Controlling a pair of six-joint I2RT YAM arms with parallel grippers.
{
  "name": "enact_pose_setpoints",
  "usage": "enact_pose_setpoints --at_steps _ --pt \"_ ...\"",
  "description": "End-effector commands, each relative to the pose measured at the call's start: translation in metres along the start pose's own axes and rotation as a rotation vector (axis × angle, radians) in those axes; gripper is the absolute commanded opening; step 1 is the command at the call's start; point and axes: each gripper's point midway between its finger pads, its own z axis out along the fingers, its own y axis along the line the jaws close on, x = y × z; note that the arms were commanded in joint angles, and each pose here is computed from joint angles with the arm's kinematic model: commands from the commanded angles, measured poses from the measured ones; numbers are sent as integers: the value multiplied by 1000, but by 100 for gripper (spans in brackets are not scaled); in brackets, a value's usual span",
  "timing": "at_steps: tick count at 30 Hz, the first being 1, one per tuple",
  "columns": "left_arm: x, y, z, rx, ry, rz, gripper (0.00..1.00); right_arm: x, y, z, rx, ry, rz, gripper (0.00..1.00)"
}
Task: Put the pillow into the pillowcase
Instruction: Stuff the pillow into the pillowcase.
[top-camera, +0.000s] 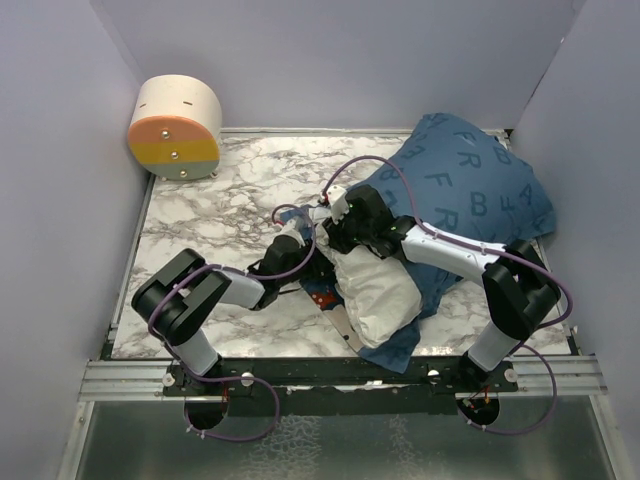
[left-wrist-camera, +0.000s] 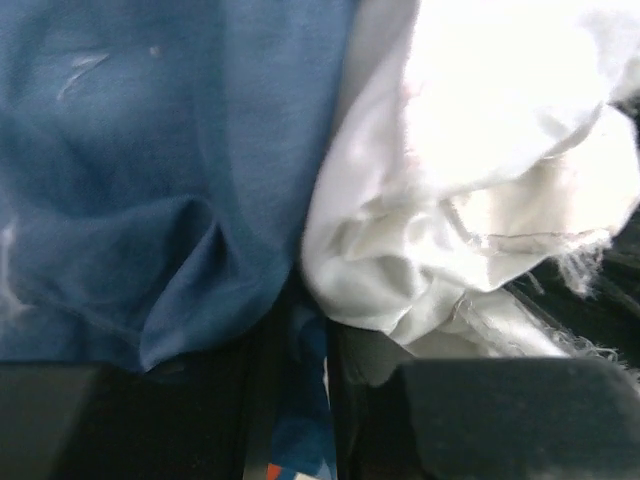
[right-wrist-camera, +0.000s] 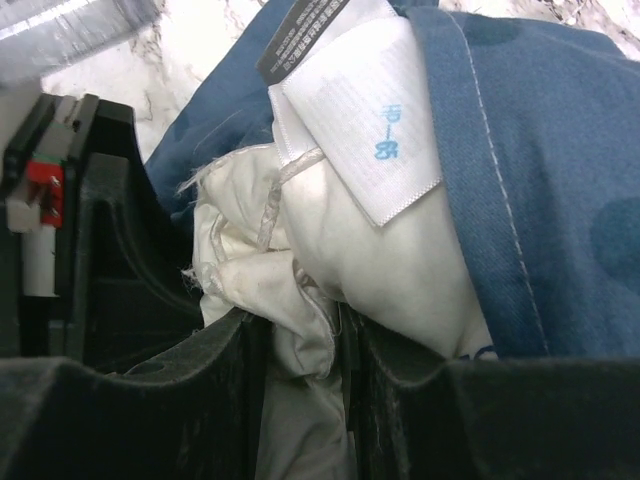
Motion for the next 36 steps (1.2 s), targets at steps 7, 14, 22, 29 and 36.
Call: enact_pose_setpoints --at_steps 7,14,22,29,36 --pt "-23 11 -17 -54 -68 90 0 82 -21 1 88 273 91 32" --pt "-19 33 -83 -146 -111 165 0 114 -60 -5 281 396 119 29" --pt "-37 -28 -102 112 -176 122 17 54 -36 -24 142 147 169 30" --pt "-38 -45 -73 174 -132 102 47 5 -27 -46 74 -26 170 29" --pt "-22 -63 -39 242 -53 106 56 -5 -25 -51 55 -50 171 28"
